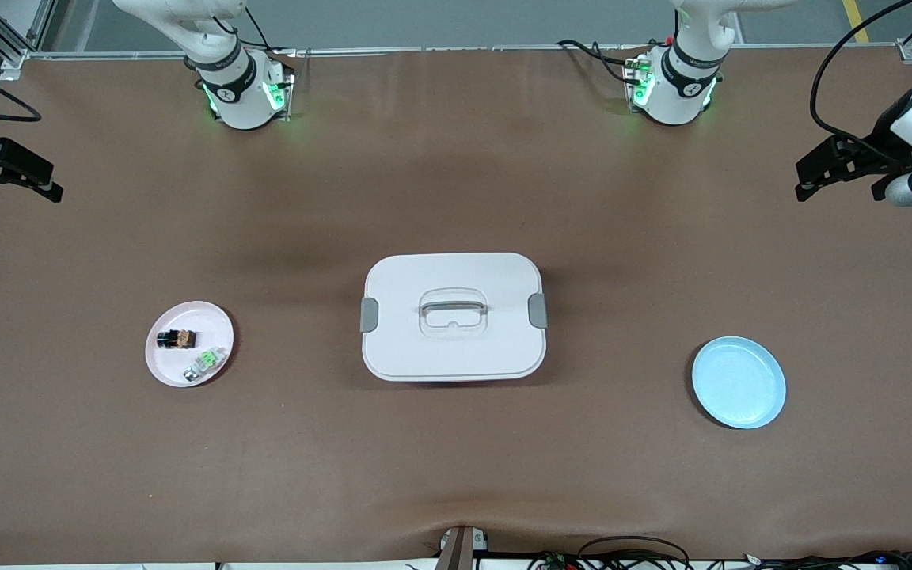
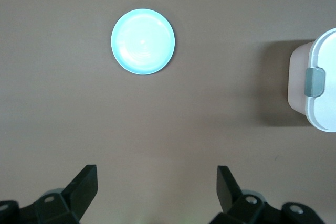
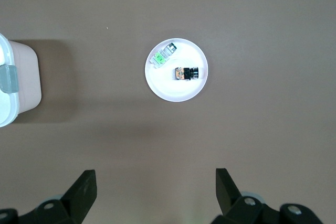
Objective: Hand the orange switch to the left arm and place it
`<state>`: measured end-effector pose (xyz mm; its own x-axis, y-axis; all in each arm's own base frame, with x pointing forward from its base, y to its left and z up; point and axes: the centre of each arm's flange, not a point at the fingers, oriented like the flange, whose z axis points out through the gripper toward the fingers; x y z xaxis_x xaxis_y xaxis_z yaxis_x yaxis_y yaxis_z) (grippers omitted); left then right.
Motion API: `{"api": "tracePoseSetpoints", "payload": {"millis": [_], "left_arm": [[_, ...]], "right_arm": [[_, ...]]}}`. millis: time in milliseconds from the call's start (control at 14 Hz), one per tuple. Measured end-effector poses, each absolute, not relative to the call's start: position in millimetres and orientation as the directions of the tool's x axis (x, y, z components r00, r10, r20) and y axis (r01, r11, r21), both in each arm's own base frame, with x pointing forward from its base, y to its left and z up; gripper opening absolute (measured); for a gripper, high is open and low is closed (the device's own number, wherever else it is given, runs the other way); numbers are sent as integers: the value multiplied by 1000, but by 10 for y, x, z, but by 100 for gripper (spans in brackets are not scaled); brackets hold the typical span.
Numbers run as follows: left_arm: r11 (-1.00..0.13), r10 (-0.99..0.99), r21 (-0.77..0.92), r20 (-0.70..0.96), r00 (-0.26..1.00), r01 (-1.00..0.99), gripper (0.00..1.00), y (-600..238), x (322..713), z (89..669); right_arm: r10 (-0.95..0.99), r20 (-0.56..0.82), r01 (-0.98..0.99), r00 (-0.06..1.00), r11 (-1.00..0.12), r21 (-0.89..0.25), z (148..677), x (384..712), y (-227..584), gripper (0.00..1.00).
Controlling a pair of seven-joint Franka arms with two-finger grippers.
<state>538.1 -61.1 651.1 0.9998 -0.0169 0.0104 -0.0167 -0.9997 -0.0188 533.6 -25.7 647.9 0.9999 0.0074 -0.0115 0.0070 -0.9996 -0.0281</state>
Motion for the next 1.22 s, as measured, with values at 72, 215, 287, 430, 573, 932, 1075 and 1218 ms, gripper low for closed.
{"api": "tracePoseSetpoints", "payload": {"millis": [72, 215, 287, 430, 573, 932, 1075, 1218], "left_arm": [[-1000, -17, -19, 10, 1000, -17, 100, -611, 5380, 6511], [-1000, -17, -19, 10, 1000, -17, 100, -610, 5380, 6510], [-1000, -17, -19, 10, 1000, -16, 100, -609, 5380, 6510], [-1000, -16, -19, 10, 1000, -16, 100, -608, 5380, 6510], [-1000, -16, -19, 10, 1000, -16, 100, -608, 5380, 6510], [-1000, -13, -19, 3, 1000, -13, 100, -585, 5404, 6474], [-1000, -12, -18, -4, 1000, -12, 100, -561, 5429, 6435], [-1000, -15, -18, -10, 1000, -15, 100, -552, 5446, 6405]], "right_arm": [[7, -12, 7, 1000, -1000, -28, 6478, 5336, -257, 100], [7, -13, 6, 1000, -1000, -28, 6474, 5336, -257, 100], [7, -13, 6, 1000, -1000, -28, 6470, 5336, -257, 100], [6, -15, 6, 1000, -1000, -28, 6464, 5336, -257, 100], [6, -15, 5, 1000, -1000, -28, 6462, 5336, -257, 100], [4, -16, 3, 1000, -1000, -28, 6460, 5335, -261, 100], [0, -16, -1, 1000, -1000, -28, 6460, 5334, -279, 100], [-7, -15, -8, 1000, -1000, -28, 6460, 5334, -318, 100]]}}
